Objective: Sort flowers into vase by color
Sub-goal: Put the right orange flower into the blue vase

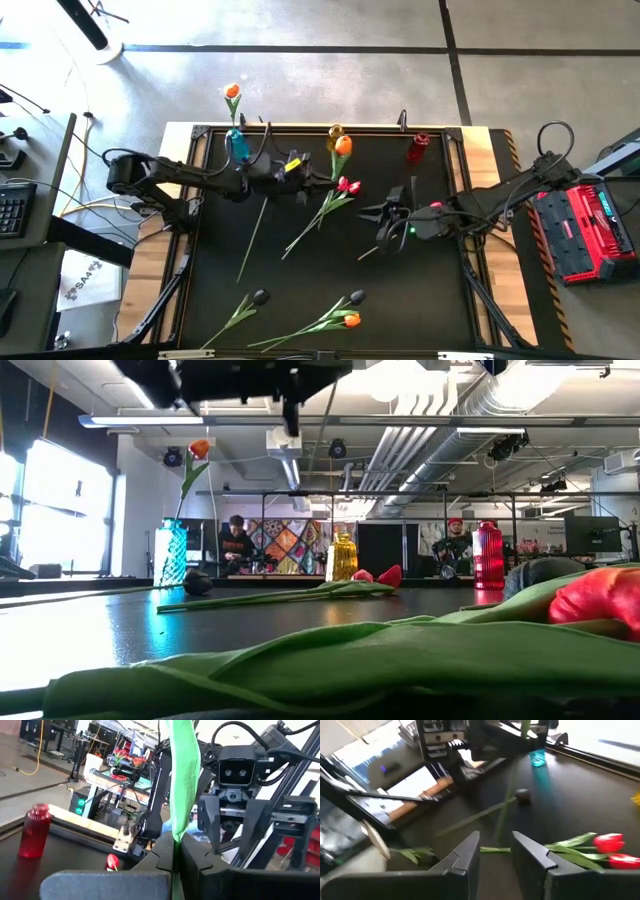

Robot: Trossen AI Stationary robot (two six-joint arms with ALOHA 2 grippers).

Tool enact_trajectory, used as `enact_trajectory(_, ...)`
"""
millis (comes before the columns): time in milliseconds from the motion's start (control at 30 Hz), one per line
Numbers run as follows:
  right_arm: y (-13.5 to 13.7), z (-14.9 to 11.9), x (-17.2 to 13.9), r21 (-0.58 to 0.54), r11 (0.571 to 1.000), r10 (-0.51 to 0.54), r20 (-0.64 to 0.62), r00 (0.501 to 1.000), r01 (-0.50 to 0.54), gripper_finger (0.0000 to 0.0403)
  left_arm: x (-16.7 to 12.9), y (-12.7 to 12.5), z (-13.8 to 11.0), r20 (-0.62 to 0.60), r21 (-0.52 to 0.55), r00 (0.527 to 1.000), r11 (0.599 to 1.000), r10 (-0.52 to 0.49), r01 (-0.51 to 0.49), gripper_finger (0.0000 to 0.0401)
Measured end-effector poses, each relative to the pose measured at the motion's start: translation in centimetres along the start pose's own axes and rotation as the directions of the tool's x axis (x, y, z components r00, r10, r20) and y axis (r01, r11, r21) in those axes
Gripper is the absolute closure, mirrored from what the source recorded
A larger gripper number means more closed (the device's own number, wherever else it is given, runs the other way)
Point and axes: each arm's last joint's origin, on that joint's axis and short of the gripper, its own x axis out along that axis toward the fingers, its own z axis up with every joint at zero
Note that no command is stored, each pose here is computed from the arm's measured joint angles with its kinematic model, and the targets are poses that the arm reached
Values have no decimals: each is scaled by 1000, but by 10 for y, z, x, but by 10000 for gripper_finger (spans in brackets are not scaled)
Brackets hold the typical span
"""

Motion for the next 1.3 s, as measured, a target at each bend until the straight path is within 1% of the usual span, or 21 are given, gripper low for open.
enact_trajectory(100, -7, -5, 1, -73, 996, -55, -59, 997, 51, 306, -8, 2, -5, 7, -10, 1000, 1000, 3, -3, 401)
enact_trajectory(200, -16, -11, 4, -114, 989, -111, -137, 984, 96, 306, -17, -3, 1, 44, 13, 999, 1000, 13, -13, 401)
enact_trajectory(333, -22, -16, 9, -59, 988, -153, -195, 969, 144, 306, -30, -8, 15, 88, 93, 995, 994, 49, -57, 401)
enact_trajectory(433, -22, -18, 16, -48, 986, -164, -204, 965, 158, 306, -46, -7, 28, 140, 142, 986, 984, 91, -111, 401)
enact_trajectory(600, -19, -20, 25, -36, 986, -165, -197, 967, 161, 306, -76, 8, 26, 161, 126, 969, 970, 185, -206, 401)
enact_trajectory(767, -15, -25, 34, -31, 989, -147, -211, 966, 144, 306, -101, 20, 29, 208, 139, 950, 954, 235, -266, 401)
enact_trajectory(933, -12, -30, 41, -23, 993, -115, -245, 963, 113, 306, -118, 21, 49, 298, 199, 921, 928, 250, -316, 401)
enact_trajectory(1033, -11, -32, 43, -22, 993, -118, -251, 961, 116, 306, -128, 24, 58, 333, 236, 897, 895, 291, -378, 401)
enact_trajectory(1100, -11, -32, 44, -19, 993, -118, -251, 961, 116, 306, -135, 28, 62, 351, 243, 870, 864, 346, -442, 401)
enact_trajectory(1167, -11, -32, 44, -18, 993, -116, -250, 961, 115, 306, -143, 33, 67, 368, 228, 833, 829, 413, -511, 401)
enact_trajectory(1233, -11, -33, 44, -16, 993, -116, -252, 961, 116, 306, -151, 37, 71, 381, 239, 793, 778, 475, -581, 401)
enact_trajectory(1300, -11, -33, 44, -14, 993, -116, -252, 961, 116, 306, -161, 41, 74, 387, 285, 746, 700, 541, -655, 401)
